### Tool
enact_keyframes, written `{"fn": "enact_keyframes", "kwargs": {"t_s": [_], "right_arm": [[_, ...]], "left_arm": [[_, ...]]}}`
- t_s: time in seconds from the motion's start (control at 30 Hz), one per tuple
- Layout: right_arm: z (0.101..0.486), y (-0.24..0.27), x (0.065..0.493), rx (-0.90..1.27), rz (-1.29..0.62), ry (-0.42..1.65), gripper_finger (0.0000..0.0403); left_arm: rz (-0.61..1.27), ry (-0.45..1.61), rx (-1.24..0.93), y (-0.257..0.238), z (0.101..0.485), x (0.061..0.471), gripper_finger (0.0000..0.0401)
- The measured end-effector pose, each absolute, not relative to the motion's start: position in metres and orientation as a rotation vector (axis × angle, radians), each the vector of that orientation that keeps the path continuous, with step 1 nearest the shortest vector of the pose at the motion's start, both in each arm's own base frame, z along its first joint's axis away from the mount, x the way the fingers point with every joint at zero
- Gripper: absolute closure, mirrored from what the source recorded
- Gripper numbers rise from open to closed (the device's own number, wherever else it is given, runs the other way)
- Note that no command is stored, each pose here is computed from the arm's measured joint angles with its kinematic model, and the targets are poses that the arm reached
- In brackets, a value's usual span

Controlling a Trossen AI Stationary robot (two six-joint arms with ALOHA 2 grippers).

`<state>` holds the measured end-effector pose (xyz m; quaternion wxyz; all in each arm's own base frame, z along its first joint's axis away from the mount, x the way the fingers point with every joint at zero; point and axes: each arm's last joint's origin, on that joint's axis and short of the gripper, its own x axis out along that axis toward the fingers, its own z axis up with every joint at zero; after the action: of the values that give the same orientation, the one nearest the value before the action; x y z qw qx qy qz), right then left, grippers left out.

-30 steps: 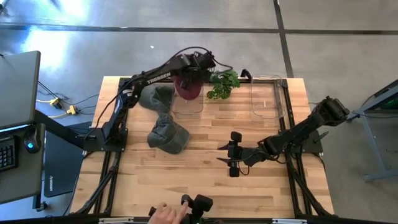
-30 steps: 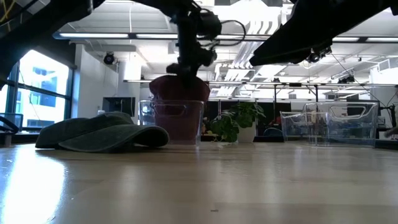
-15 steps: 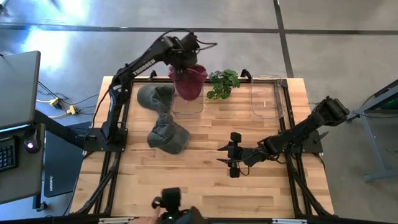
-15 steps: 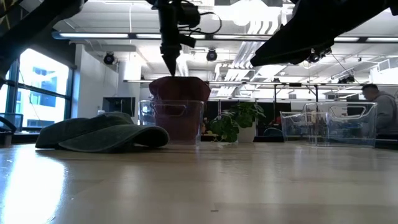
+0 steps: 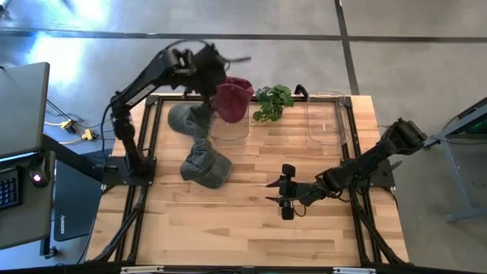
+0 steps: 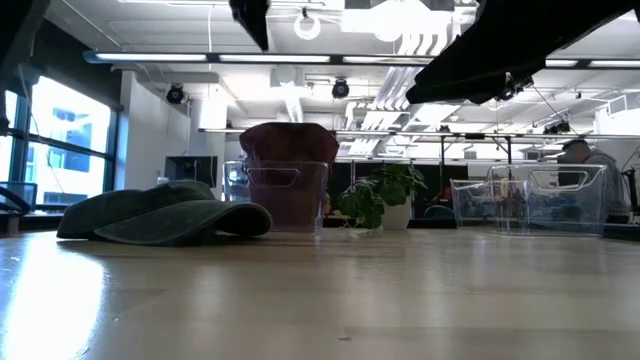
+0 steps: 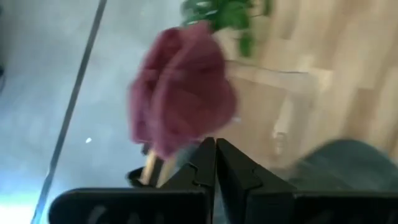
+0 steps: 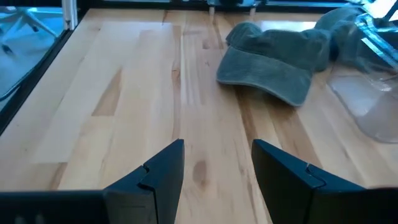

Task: Pick & Place hat
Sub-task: Put the bottom black cap into the right transparent bin

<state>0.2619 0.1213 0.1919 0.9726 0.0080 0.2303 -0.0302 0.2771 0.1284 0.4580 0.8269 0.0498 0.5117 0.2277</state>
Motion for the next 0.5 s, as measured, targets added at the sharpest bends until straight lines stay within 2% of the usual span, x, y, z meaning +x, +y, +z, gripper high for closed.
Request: {"fn": "enact_keyframes", "kwargs": {"t_s": [0.13, 0.23, 0.37, 0.5], "right_arm": [[0.188, 0.125, 0.266, 0.035, -0.024, 0.452, 0.0218], [0.185, 0.127, 0.269, 0.046, 0.006, 0.447, 0.0218], [0.186, 0.128, 0.270, 0.052, 0.010, 0.435, 0.0218], [0.191, 0.129, 0.272, 0.077, 0.022, 0.388, 0.0218]], "left_arm": [[0.462, 1.085, 0.145, 0.075, 0.458, 0.272, 0.0393], [0.498, 1.105, 0.182, 0.040, 0.442, 0.262, 0.0399], [0.519, 1.053, 0.167, 0.004, 0.406, 0.238, 0.0399], [0.503, 0.945, 0.057, -0.021, 0.353, 0.205, 0.0398]]}}
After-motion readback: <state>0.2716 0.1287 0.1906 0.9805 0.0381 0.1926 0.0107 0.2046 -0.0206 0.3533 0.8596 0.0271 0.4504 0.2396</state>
